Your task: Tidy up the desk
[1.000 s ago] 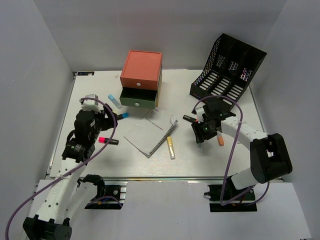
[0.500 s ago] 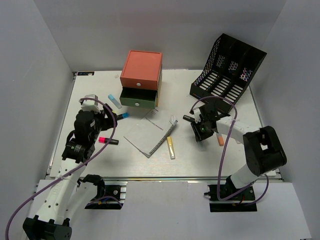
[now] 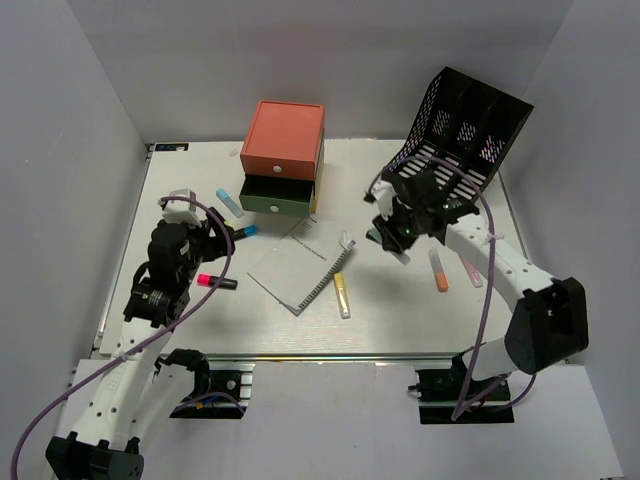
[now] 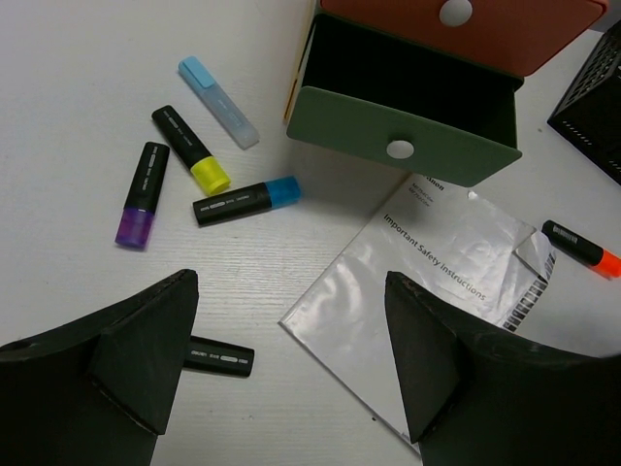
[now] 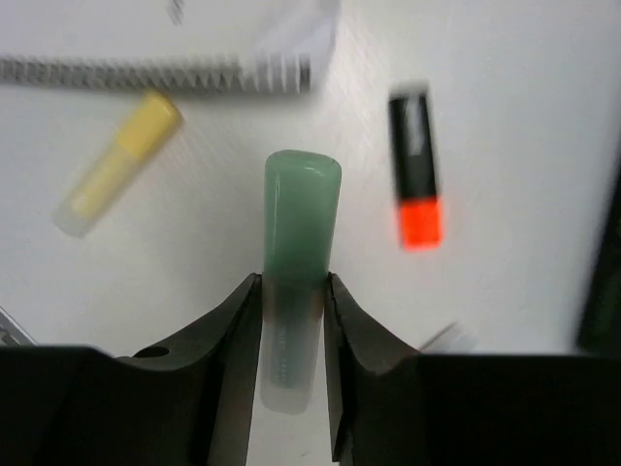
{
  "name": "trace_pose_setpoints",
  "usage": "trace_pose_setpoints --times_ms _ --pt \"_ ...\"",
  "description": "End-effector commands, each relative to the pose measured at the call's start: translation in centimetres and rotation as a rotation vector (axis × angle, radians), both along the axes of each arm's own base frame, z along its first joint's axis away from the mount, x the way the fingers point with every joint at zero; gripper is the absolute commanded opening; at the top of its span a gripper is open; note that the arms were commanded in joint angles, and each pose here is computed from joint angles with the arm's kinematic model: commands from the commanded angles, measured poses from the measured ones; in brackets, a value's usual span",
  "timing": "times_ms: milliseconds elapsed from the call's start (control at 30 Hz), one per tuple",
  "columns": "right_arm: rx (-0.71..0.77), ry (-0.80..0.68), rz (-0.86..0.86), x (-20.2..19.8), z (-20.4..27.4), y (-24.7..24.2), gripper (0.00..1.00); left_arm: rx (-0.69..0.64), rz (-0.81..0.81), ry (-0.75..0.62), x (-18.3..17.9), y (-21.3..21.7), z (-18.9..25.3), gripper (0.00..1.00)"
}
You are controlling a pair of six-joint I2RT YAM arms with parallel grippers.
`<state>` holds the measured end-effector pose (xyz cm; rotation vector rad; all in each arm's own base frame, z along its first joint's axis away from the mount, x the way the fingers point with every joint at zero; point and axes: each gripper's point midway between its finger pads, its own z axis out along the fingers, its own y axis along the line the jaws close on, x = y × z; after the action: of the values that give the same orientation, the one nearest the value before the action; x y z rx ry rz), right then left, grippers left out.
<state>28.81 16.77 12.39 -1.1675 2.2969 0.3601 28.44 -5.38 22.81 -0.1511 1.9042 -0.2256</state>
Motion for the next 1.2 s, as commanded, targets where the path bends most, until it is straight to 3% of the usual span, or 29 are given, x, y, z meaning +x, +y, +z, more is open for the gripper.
trace_pose_setpoints --times_ms 0,233,367,467,600,967,1100,1167 --pt "0.135 -0.146 0.304 0.3 6.9 5.6 0.0 -0.004 -0.032 -0.035 -0.2 -0.4 0.4 0.87" --pt "0.274 -0.423 0.444 5.2 15.8 16.0 0.0 -0.013 -0.045 -0.073 -0.4 -0.5 0.8 0.87" --pt "0.306 -0.536 0.472 7.1 17.7 20.7 0.0 -0.01 -0.035 -0.092 -0.5 -0.3 1.2 0.87" --pt "0.291 -0.642 0.478 8.9 17.5 23.5 0.0 -0.011 -0.033 -0.104 -0.7 -0.2 1.4 0.87" --pt "0.24 -0.649 0.5 11.5 14.8 26.6 0.0 -0.011 -0.039 -0.105 -0.6 -0.3 1.4 0.87" --pt "0.152 -0.752 0.482 15.5 12.2 27.9 0.01 -0.021 -0.08 -0.113 -0.7 -1.1 1.7 0.87" --pt "0.127 -0.733 0.49 15.4 11.6 27.5 0.4 -0.031 -0.127 -0.128 -0.7 -1.9 2.0 0.88" --pt "0.133 -0.731 0.482 15.1 12.0 27.5 0.46 -0.056 -0.209 -0.134 -0.9 -3.4 2.0 0.89"
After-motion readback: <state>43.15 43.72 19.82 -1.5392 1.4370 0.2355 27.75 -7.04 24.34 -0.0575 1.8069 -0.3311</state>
